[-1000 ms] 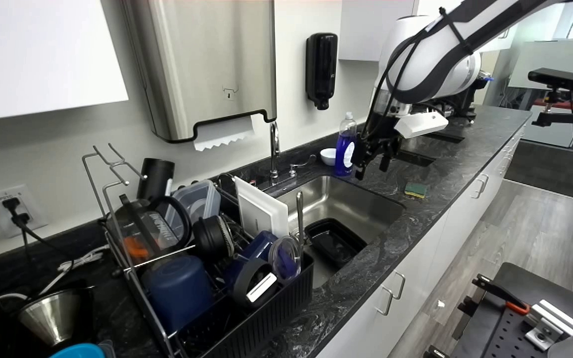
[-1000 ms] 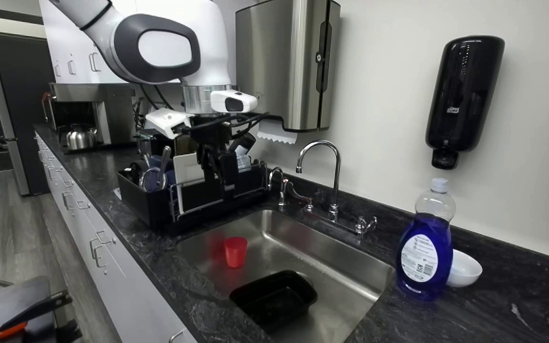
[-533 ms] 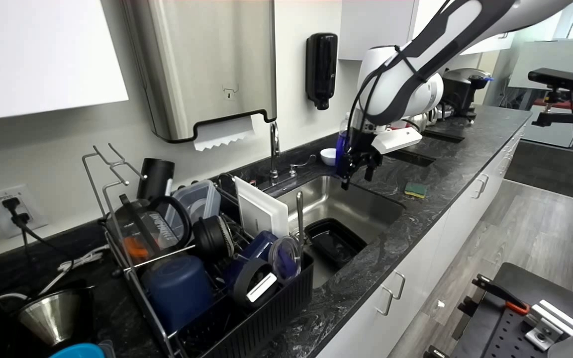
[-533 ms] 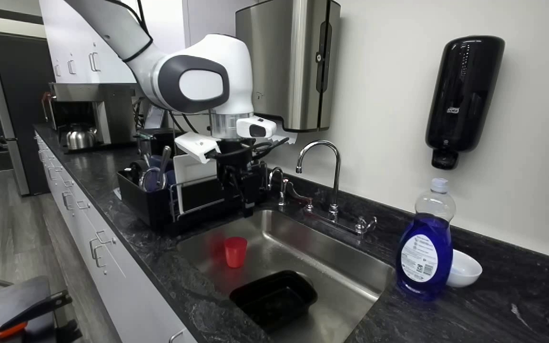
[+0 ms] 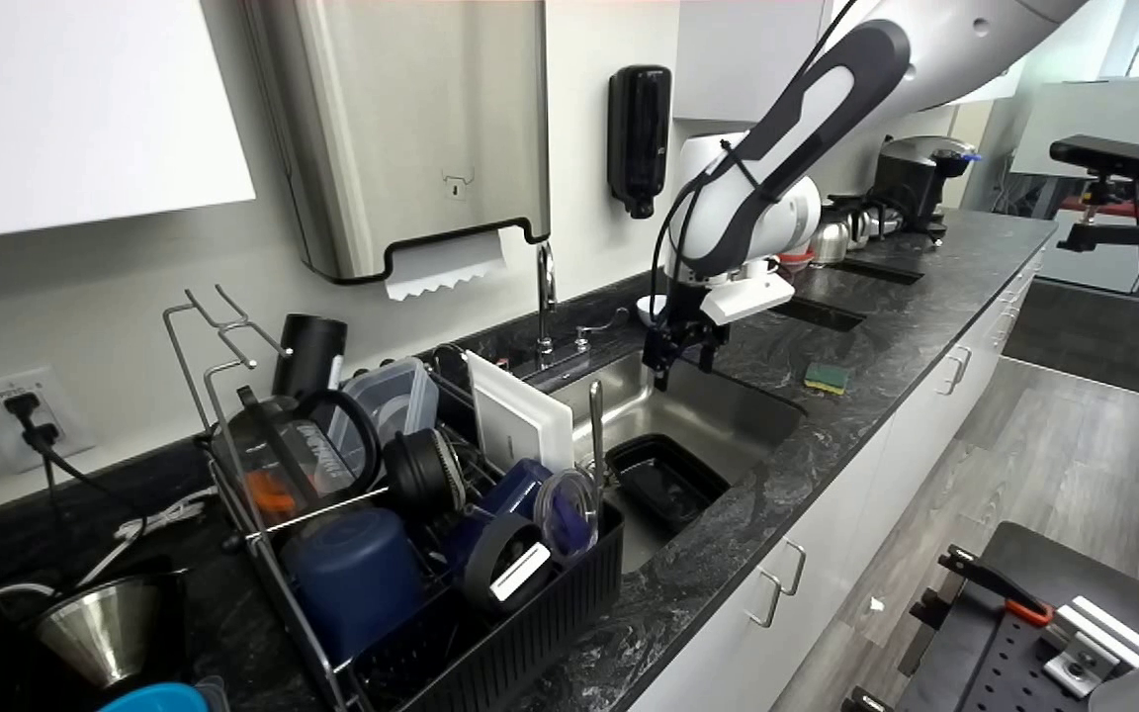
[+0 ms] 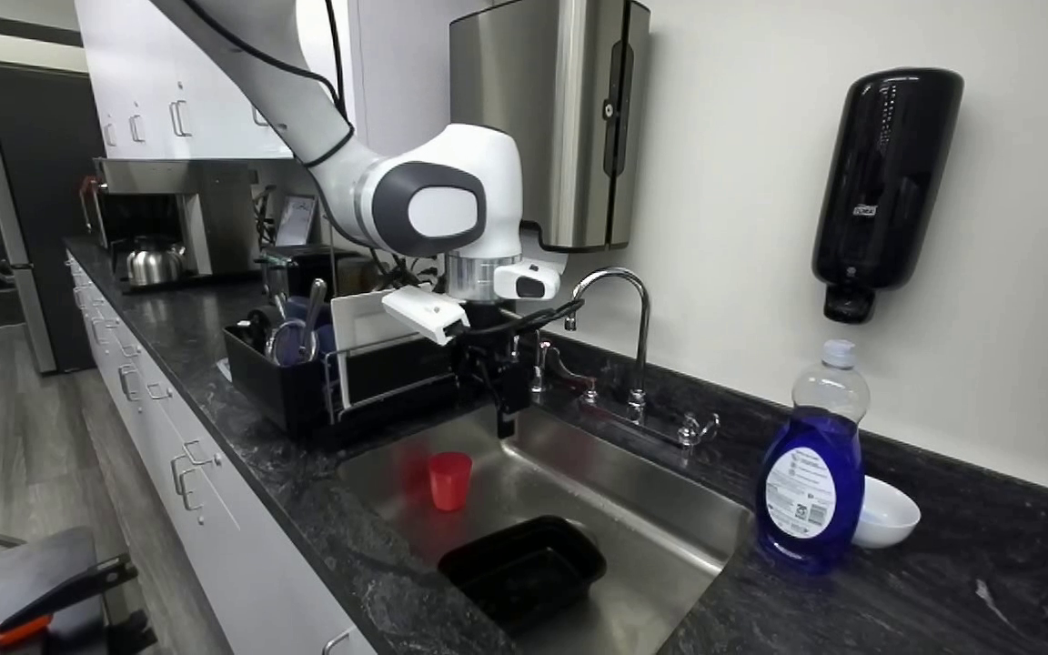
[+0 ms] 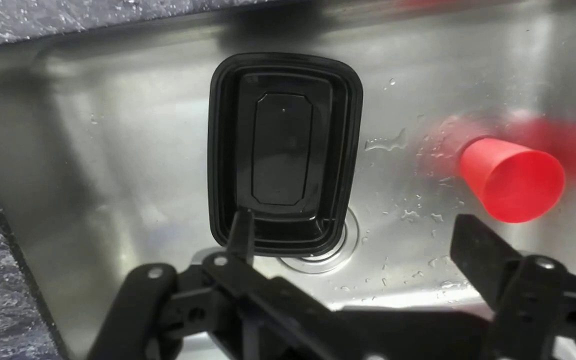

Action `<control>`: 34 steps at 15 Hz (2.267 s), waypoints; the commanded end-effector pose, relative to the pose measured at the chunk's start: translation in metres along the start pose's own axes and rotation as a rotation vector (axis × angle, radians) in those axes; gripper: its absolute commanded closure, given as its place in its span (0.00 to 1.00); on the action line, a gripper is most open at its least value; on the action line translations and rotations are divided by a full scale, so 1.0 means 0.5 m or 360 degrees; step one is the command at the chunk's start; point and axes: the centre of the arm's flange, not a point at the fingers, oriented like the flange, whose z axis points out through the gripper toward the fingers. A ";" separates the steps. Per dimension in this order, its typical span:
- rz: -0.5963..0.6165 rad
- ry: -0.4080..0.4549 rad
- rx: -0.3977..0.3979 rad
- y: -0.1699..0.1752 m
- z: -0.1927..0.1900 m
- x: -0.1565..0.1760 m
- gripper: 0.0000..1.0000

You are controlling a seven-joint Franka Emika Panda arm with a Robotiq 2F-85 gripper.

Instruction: Put the black box in the sink on the dish rack

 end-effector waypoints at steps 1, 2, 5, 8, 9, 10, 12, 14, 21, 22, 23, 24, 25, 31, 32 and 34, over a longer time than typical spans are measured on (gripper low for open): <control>-0.0038 -0.0048 -0.0015 -0.006 0.036 0.021 0.00; -0.0044 -0.0060 -0.0015 -0.009 0.049 0.020 0.00; -0.0044 -0.0100 -0.0011 -0.018 0.083 0.019 0.00; -0.0027 -0.0099 -0.0001 -0.020 0.086 0.007 0.00; -0.0028 -0.0097 0.0000 -0.021 0.084 0.009 0.00; -0.0029 -0.0093 0.0000 -0.021 0.082 0.010 0.00; -0.0029 -0.0093 0.0000 -0.022 0.081 0.011 0.00; -0.0029 -0.0094 0.0000 -0.022 0.081 0.011 0.00; -0.0029 -0.0094 0.0000 -0.022 0.081 0.011 0.00; -0.0029 -0.0094 0.0000 -0.022 0.081 0.011 0.00; -0.0029 -0.0095 0.0000 -0.022 0.081 0.011 0.00; -0.0034 -0.0104 0.0008 -0.021 0.088 0.012 0.00; -0.0022 -0.0101 0.0011 -0.020 0.098 0.013 0.00; 0.0003 -0.0127 0.0023 -0.011 0.197 0.013 0.00; 0.0004 -0.0126 0.0023 -0.010 0.215 0.013 0.00; 0.0004 -0.0112 0.0024 -0.011 0.249 0.017 0.00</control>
